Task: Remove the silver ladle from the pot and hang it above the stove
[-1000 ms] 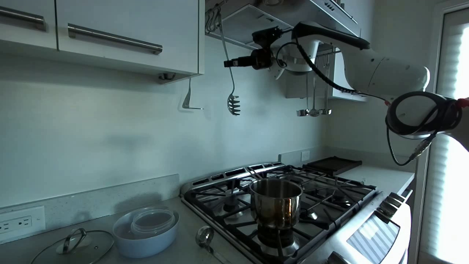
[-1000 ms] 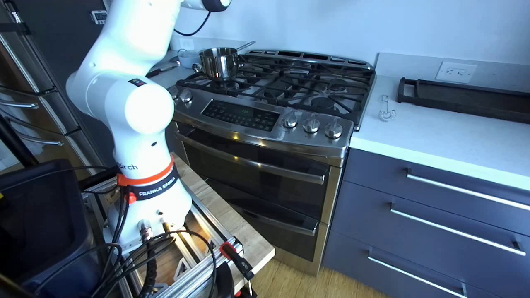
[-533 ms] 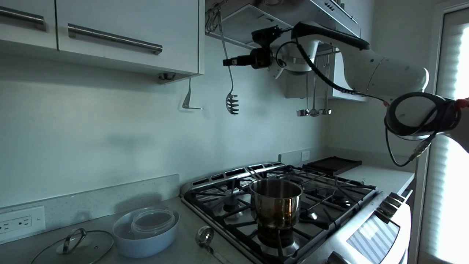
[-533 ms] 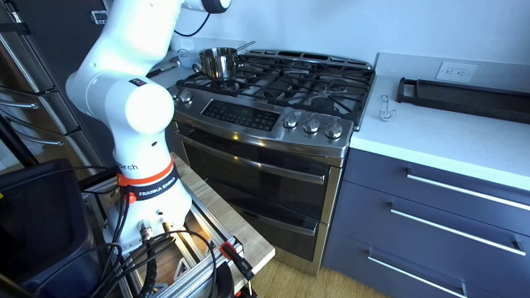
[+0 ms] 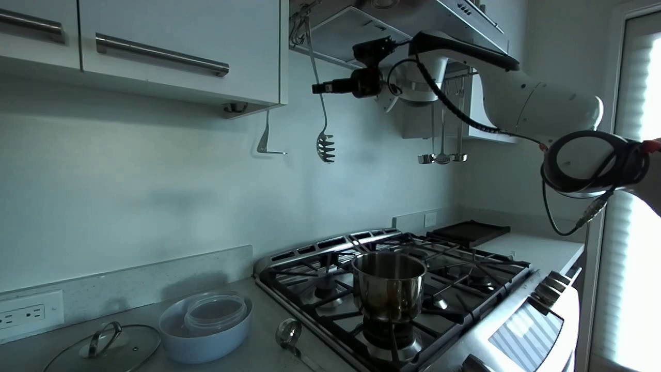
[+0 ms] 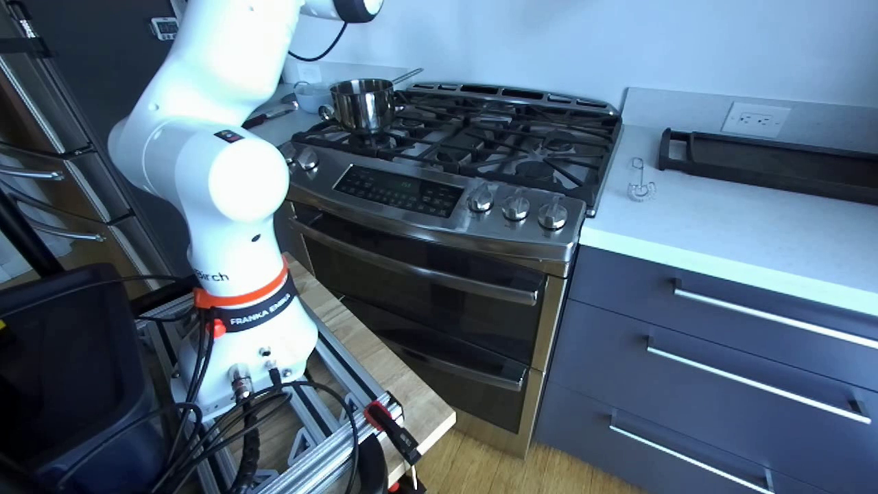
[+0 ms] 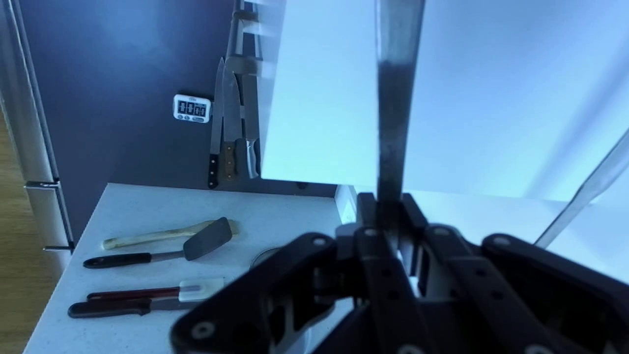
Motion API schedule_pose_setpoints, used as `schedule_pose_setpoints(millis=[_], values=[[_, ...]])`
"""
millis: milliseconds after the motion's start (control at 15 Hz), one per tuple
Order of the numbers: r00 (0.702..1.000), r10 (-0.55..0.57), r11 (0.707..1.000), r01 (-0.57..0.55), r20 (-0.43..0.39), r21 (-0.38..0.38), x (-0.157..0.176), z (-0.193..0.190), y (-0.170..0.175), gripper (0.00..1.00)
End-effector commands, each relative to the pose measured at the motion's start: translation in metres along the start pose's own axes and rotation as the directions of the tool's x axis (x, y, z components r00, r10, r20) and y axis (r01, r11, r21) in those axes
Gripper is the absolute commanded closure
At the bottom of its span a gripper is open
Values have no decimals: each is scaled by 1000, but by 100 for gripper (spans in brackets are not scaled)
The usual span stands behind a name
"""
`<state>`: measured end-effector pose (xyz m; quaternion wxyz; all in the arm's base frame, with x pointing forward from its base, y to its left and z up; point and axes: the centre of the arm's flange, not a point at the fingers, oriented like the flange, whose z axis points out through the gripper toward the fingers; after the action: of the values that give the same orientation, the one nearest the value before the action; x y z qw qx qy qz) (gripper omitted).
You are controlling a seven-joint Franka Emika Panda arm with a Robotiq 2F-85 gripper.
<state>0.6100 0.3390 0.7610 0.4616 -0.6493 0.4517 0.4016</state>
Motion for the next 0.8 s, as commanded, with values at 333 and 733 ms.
schedule_pose_setpoints(millis=[333,733], values=[[1000,-18,1000,18,-9,-8,-31,1,-35,97],[1000,-8,1000,8,-16,-8,-30,-2,-30,97]])
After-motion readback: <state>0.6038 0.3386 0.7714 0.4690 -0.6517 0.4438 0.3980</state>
